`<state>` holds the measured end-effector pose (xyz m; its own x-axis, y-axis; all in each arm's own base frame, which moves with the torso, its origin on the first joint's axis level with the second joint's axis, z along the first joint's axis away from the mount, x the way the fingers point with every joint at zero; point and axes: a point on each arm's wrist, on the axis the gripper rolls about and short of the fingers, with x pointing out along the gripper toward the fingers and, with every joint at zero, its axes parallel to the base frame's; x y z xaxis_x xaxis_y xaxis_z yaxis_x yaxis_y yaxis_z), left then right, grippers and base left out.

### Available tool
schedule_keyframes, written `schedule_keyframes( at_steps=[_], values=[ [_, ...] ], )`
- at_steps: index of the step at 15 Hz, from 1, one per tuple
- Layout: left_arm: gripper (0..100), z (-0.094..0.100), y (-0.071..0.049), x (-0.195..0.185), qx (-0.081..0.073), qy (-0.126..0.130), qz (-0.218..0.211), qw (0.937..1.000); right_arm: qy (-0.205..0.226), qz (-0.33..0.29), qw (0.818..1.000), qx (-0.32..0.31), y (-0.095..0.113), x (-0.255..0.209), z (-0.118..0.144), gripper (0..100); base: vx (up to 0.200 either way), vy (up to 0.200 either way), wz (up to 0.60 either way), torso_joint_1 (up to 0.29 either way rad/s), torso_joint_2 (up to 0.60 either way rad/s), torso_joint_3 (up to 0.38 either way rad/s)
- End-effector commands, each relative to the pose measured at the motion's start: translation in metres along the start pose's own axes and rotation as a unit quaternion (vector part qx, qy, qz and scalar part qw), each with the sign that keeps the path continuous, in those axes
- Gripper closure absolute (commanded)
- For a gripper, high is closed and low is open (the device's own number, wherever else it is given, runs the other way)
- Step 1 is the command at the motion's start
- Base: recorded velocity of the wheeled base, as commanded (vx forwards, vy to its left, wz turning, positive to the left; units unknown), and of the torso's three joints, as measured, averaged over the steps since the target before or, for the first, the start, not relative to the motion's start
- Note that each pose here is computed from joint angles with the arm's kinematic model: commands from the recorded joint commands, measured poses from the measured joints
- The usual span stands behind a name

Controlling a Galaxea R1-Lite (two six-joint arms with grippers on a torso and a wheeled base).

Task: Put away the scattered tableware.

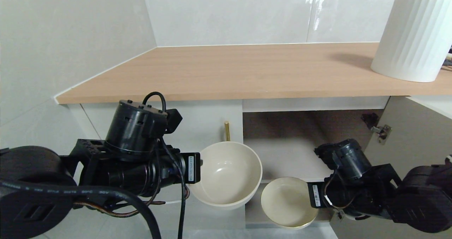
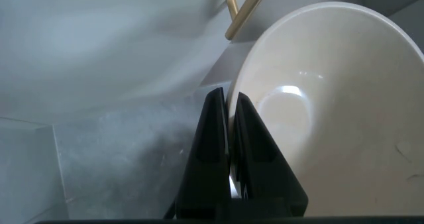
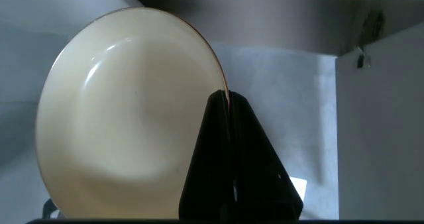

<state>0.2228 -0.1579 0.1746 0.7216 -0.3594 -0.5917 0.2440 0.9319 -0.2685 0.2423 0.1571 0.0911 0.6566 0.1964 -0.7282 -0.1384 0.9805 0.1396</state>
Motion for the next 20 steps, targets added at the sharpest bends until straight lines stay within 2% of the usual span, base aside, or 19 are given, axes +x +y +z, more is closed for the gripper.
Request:
schedule_keyframes(
  at_steps=[1,5,9,13,20],
  values=[
    [100,0.000,0.000,0.001,0.000,0.001,0.001,1.0000,0.005,-0.029,0.999,0.014,-0.011,0.040,0.001,100,0.000,0.000,0.00,0.000,0.00,0.000],
    [100,0.000,0.000,0.001,0.000,0.000,0.000,1.0000,-0.057,-0.046,0.997,0.035,-0.028,0.089,0.014,100,0.000,0.000,0.00,0.000,0.00,0.000],
    [100,0.000,0.000,0.001,0.000,0.000,0.001,1.0000,-0.058,-0.087,0.993,0.059,-0.051,0.124,0.022,100,0.000,0.000,0.00,0.000,0.00,0.000],
    [100,0.000,0.000,0.001,0.000,0.000,0.000,1.0000,-0.078,-0.109,0.988,0.078,-0.066,0.148,0.037,100,0.000,0.000,0.00,0.000,0.00,0.000],
    [100,0.000,0.000,0.001,0.000,0.000,0.001,1.0000,-0.098,-0.140,0.981,0.090,-0.074,0.173,0.046,100,0.000,0.000,0.00,0.000,0.00,0.000]
  ],
)
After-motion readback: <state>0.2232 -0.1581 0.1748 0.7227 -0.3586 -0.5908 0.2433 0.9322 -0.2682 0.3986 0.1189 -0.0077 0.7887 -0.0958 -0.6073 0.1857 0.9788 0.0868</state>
